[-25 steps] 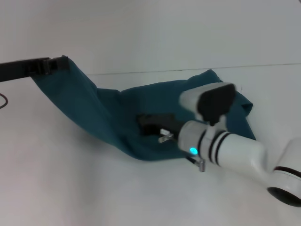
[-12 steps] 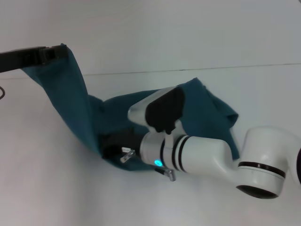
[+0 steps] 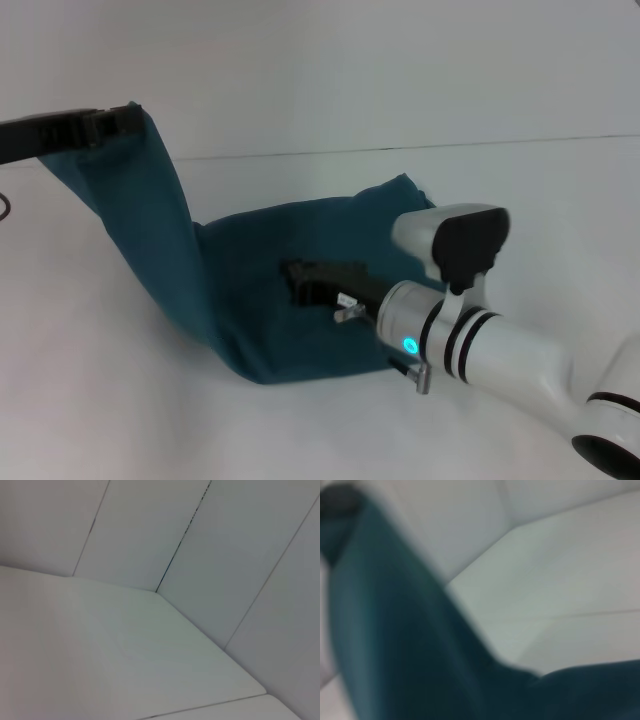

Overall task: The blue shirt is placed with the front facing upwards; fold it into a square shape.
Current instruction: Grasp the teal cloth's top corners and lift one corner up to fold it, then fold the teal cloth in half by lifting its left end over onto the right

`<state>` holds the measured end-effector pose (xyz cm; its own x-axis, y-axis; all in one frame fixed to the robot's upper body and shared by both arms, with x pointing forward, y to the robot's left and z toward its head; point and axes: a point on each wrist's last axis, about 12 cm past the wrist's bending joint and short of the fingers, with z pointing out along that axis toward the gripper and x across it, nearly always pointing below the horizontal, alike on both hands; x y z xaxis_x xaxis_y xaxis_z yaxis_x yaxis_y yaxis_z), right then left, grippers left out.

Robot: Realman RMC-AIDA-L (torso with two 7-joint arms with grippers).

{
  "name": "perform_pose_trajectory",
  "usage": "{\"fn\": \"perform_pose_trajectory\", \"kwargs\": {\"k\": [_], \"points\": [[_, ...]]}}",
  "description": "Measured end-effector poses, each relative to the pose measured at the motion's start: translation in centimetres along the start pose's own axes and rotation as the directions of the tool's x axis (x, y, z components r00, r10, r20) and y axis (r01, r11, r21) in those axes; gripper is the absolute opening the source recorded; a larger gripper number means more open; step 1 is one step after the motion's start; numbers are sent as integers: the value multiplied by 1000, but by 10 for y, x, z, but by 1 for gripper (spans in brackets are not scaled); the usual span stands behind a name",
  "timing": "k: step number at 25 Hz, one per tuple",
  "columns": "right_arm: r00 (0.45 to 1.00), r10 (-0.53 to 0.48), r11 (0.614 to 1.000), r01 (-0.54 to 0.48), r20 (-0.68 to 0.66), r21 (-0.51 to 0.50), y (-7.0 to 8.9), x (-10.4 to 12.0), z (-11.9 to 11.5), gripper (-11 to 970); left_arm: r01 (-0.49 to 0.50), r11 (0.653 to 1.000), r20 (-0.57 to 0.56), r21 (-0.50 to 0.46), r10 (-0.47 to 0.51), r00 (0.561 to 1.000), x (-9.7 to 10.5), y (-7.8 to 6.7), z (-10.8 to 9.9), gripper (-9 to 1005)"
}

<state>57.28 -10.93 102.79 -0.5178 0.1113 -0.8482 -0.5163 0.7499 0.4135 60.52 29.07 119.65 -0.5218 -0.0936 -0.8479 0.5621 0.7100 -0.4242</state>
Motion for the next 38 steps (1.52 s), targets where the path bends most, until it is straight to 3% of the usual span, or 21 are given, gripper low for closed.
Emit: {"fn": "perform_pose_trajectory", "kwargs": {"k": [4, 11, 15, 22, 27, 32, 38], "points": [[1000, -7, 999, 7, -24, 39, -2, -4, 6, 0, -4, 1000, 1, 13, 4, 1000, 0, -3, -1, 39], [981, -144, 988, 135, -130, -77, 38, -5, 27, 0, -12, 999, 16, 35, 12, 1000, -4, -6, -2, 39], [969, -182, 981, 167, -169, -103, 53, -7, 35, 0, -17, 999, 15, 37, 16, 1000, -4, -6, -3, 39], [955, -224, 968, 195, -196, -155, 72, -8, 41, 0, -26, 999, 16, 42, 25, 1000, -5, -7, -3, 40], [950, -243, 958, 205, -196, -199, 76, -6, 39, 0, -24, 999, 16, 45, 23, 1000, -4, -8, -2, 40], [980, -134, 982, 112, -147, -150, 54, -1, 25, 0, -24, 999, 17, 44, 23, 1000, -3, -7, -3, 40], [993, 83, 997, -82, 85, -14, -17, 10, -29, 0, -17, 998, 9, 53, 16, 1000, 0, -7, -5, 40]]}}
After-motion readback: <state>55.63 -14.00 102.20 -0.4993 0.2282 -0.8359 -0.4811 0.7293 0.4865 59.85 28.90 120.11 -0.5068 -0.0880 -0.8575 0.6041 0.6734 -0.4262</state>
